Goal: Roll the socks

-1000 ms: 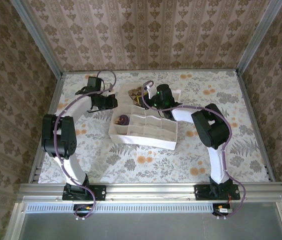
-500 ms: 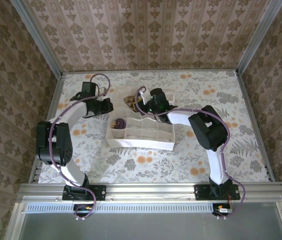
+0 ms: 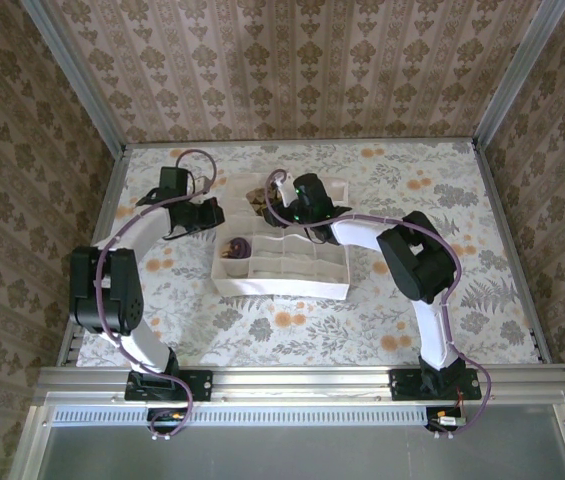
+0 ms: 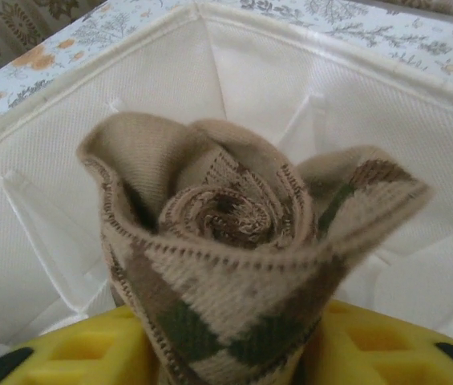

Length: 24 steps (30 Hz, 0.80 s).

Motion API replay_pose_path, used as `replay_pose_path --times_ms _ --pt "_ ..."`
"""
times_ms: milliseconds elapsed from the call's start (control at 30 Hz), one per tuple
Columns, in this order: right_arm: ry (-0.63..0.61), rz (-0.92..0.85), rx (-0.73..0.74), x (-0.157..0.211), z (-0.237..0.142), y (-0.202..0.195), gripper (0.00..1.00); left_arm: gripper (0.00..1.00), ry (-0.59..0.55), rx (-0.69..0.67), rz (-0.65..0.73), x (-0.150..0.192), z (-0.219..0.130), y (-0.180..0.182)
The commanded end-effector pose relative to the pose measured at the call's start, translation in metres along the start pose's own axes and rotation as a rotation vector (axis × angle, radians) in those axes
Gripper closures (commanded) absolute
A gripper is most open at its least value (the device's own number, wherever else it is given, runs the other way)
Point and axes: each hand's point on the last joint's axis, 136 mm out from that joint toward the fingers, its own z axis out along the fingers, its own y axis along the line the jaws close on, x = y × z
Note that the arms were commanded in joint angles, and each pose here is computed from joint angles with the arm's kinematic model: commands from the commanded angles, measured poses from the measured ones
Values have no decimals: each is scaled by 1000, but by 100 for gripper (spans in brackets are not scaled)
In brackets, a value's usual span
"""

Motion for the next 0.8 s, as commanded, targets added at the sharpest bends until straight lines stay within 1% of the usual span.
replay_pose_path --times_ms 0,133,233,400,567,767 --pt "12 17 -51 5 -9 13 49 100 8 -16 -44 7 -6 8" --pt "24 66 -46 -1 -15 13 42 100 8 -9 -42 5 -6 8" --pt "46 92 -30 -7 -18 11 41 100 3 -5 -38 4 -6 6" --pt "45 102 -20 -17 -27 12 36 100 1 2 -32 2 -7 5" --pt "46 132 -10 -25 -37 10 34 100 -5 3 -21 -2 -8 3" --pt "104 170 -29 -29 -36 15 33 100 -3 6 -22 -2 -7 3"
